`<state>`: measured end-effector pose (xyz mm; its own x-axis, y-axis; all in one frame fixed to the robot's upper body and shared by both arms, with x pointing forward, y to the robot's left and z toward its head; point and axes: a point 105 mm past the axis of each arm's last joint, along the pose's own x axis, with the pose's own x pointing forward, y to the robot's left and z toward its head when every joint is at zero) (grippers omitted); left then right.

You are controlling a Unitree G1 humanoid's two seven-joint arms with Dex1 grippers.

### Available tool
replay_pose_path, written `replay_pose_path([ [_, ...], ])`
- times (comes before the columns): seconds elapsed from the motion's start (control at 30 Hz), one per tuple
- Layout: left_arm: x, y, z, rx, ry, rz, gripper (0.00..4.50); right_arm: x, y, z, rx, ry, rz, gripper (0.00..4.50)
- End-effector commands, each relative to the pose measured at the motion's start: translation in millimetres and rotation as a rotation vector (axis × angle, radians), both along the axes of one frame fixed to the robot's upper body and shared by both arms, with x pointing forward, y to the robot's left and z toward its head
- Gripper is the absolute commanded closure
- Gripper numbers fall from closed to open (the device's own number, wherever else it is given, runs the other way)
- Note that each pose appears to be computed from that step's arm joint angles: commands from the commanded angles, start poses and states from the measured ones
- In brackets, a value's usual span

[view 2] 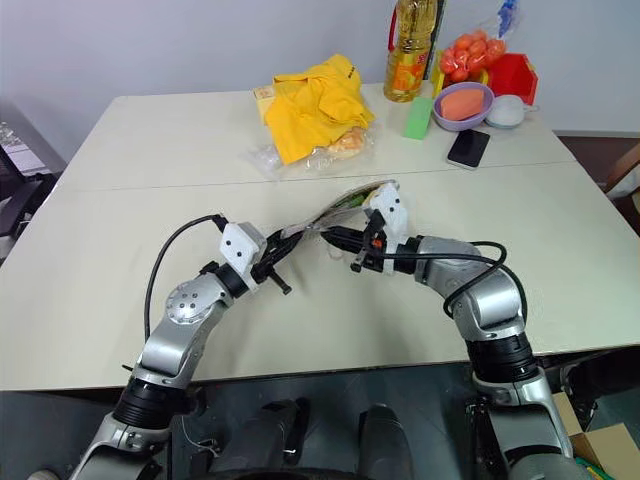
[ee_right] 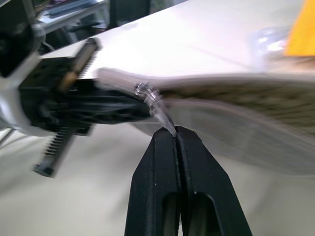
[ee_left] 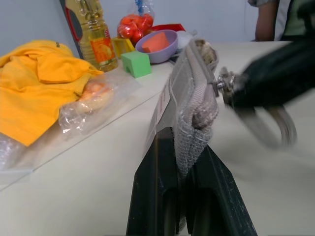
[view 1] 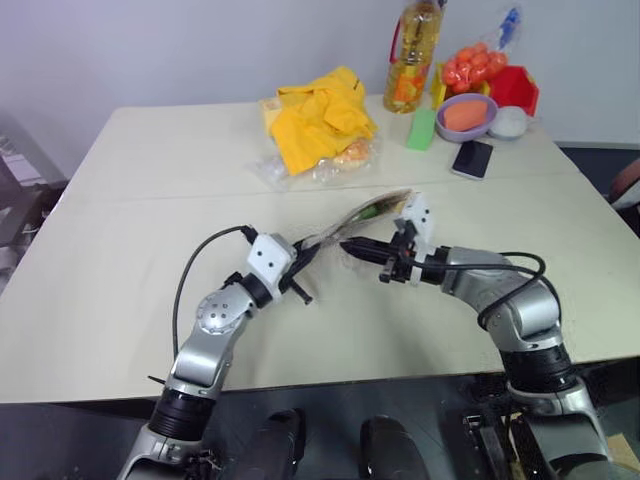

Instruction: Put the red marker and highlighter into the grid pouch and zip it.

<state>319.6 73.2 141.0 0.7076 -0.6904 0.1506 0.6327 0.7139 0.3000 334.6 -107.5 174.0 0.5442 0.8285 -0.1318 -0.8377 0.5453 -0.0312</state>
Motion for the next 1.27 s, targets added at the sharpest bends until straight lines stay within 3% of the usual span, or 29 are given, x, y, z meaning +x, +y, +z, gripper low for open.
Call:
replay_pose_path([
  [0.03, -1.3, 23.4, 7.6, 0.0, -0.043, 0.048, 4.5, 15.8, -43.6, 37.6, -0.015, -0.137, -0.142, 4.44],
  [0.2, -2.0, 41.3, 2.1, 0.015, -0.028, 0.088, 4.5, 23.2, -77.1, 33.3, -0.065, -0.134, -0.235, 4.44],
  [0.37, -4.5, 53.4, -2.2, -0.003, 0.009, 0.104, 4.5, 16.1, -80.0, 22.5, -0.068, -0.083, -0.201, 4.44],
  [0.47, -7.8, 61.0, -6.6, -0.017, 0.047, 0.113, 3.5, 9.6, -78.5, 15.5, -0.07, -0.047, -0.171, 3.12],
  [0.6, -16.8, 71.8, -12.0, -0.027, 0.094, 0.133, 1.36, 0.1, -80.7, 5.8, -0.1, -0.021, -0.144, 0.9],
  [0.67, -23.6, 75.6, -12.8, -0.031, 0.109, 0.132, 0.3, -4.9, -83.8, -0.5, -0.125, -0.007, -0.13, 0.0],
  [0.7, -26.3, 78.1, -13.8, -0.03, 0.118, 0.139, 0.04, -7.0, -85.4, -3.0, -0.131, 0.0, -0.126, 0.0],
  [1.0, -57.3, 126.4, -36.1, -0.071, 0.261, 0.311, 0.04, -18.9, -113.1, -25.0, -0.122, 0.078, -0.185, 0.0],
  [1.27, -56.7, 149.1, -47.7, -0.082, 0.334, 0.434, 0.04, -17.6, -107.3, -26.9, -0.086, 0.07, -0.181, 0.0],
])
